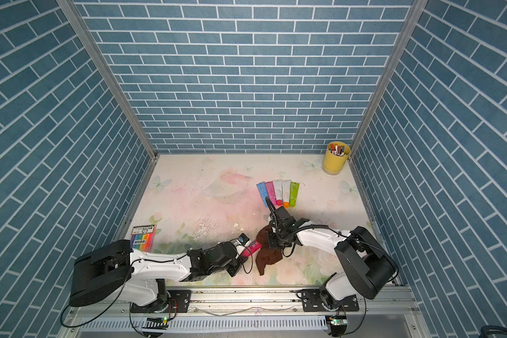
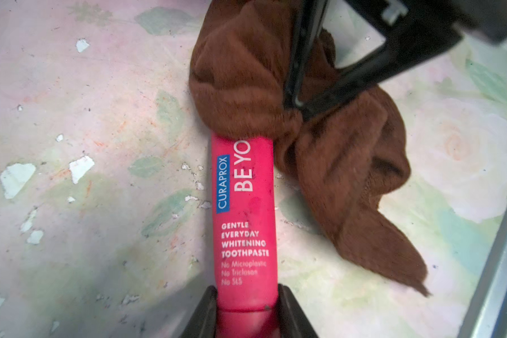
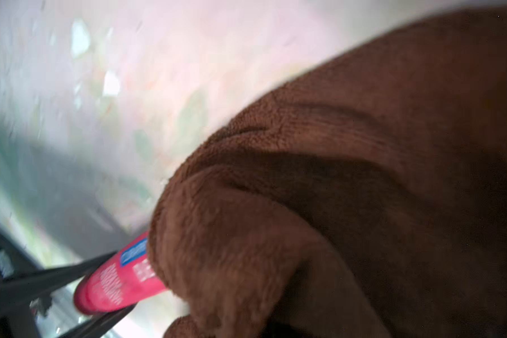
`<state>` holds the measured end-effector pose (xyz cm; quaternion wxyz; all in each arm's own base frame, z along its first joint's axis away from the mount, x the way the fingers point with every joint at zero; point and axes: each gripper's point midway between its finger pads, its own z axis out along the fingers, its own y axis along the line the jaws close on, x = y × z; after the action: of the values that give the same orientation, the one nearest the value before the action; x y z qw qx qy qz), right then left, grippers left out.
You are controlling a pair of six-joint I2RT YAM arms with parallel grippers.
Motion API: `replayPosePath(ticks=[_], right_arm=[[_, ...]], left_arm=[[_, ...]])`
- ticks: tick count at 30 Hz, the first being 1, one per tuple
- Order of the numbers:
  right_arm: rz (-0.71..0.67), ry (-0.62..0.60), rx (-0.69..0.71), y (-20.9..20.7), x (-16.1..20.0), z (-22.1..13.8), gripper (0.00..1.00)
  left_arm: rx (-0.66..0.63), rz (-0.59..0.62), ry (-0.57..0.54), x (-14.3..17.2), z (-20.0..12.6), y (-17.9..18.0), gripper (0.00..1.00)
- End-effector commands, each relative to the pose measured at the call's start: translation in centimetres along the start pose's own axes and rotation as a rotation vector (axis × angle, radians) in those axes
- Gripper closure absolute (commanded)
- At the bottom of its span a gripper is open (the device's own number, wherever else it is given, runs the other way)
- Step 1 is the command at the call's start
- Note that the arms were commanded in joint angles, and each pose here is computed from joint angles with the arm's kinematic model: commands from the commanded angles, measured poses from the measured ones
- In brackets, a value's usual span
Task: Wipe the surface of the toothpaste tube
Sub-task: Wipe the dirt from the toothpaste tube.
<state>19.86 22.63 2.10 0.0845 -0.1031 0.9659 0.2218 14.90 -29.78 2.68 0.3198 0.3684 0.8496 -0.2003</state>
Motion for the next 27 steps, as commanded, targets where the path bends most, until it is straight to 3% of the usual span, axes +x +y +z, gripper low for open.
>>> replayPosePath(ticks=[1, 4, 12, 19, 27], right_arm=[[-0.034, -0.060, 0.103, -2.3, -1.0, -0.8, 1.00], [-0.107, -0.080, -0.035, 1.4, -1.3, -1.6, 1.00], [-0.295, -0.004, -0.235, 9.4, 0.6, -0.7, 1.00], [-0.254, 0.063, -0.198, 8.0, 1.9, 1.4, 1.00], [-0.232, 0.057, -0.204, 7.0, 4.4, 0.2, 1.00]], left_arm=[[0.072, 0.014, -0.023, -0.7, -0.3, -1.5, 1.00], [0.072, 0.017, -0.018, -0.6, -0.1, -1.6, 1.00], [0.073, 0.022, -0.007, -0.5, 0.2, -1.7, 1.00], [0.064, 0.019, -0.007, -0.5, 0.2, -1.5, 1.00], [0.012, 0.015, -0.007, -0.5, 0.3, -0.6, 1.00]])
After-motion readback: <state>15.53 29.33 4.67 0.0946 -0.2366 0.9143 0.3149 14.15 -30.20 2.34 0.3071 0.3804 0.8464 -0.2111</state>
